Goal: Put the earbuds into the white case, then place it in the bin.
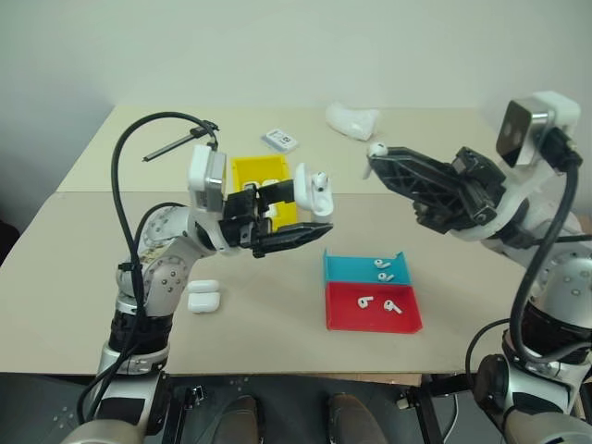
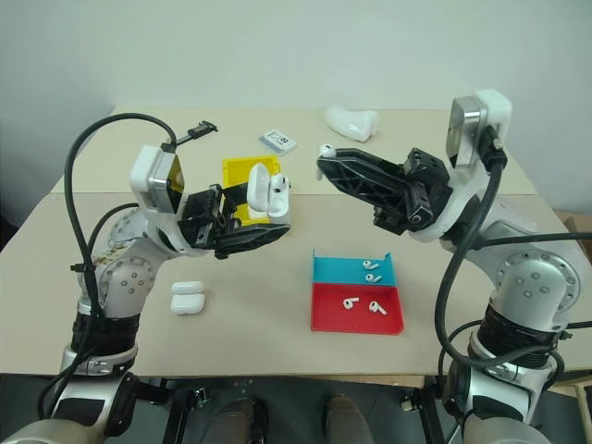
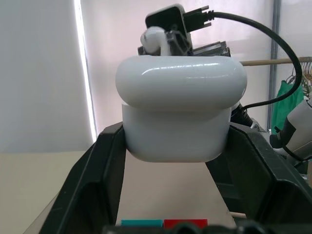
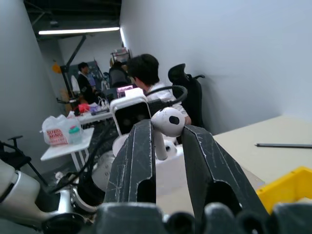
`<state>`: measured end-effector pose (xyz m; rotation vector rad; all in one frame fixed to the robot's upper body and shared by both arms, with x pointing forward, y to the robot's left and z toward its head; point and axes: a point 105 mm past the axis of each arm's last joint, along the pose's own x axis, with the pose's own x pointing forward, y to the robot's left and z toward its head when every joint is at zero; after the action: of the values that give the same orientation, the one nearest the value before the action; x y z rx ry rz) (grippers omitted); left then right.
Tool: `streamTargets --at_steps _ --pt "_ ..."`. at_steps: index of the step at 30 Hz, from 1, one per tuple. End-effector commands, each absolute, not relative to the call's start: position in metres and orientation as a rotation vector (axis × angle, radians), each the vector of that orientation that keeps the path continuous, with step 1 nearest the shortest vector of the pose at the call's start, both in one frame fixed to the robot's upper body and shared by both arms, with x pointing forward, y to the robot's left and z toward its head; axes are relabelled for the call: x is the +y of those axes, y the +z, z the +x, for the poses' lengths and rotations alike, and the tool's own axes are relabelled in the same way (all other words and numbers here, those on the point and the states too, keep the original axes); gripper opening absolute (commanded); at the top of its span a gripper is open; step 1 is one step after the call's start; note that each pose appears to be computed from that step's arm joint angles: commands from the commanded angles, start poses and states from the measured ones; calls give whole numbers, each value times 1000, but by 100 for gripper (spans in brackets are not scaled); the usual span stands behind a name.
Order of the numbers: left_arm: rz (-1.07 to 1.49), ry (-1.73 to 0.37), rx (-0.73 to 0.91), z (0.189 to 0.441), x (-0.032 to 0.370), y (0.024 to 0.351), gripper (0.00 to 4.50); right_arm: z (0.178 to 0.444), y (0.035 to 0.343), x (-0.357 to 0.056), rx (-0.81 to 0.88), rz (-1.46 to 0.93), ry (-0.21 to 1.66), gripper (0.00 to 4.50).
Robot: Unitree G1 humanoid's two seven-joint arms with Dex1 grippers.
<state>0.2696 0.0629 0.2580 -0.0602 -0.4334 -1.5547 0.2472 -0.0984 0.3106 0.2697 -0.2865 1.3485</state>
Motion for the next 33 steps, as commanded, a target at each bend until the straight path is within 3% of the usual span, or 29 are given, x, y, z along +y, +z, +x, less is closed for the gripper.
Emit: streamTargets --at_steps 1,20,25,30,33 --pt "-55 -1586 -460 265 60 266 278 235 311 -80 -286 228 1350 61" --pt "-58 -1589 -465 266 59 264 278 230 282 -74 -194 54 1368 61" --pt "-58 -1590 -468 265 59 264 278 230 280 -74 -199 21 1370 238" --pt "-56 -1590 -469 265 59 264 278 231 280 -76 -203 8 1362 387" --pt "-55 -1590 -466 265 59 264 278 229 283 -82 -217 15 1351 407"
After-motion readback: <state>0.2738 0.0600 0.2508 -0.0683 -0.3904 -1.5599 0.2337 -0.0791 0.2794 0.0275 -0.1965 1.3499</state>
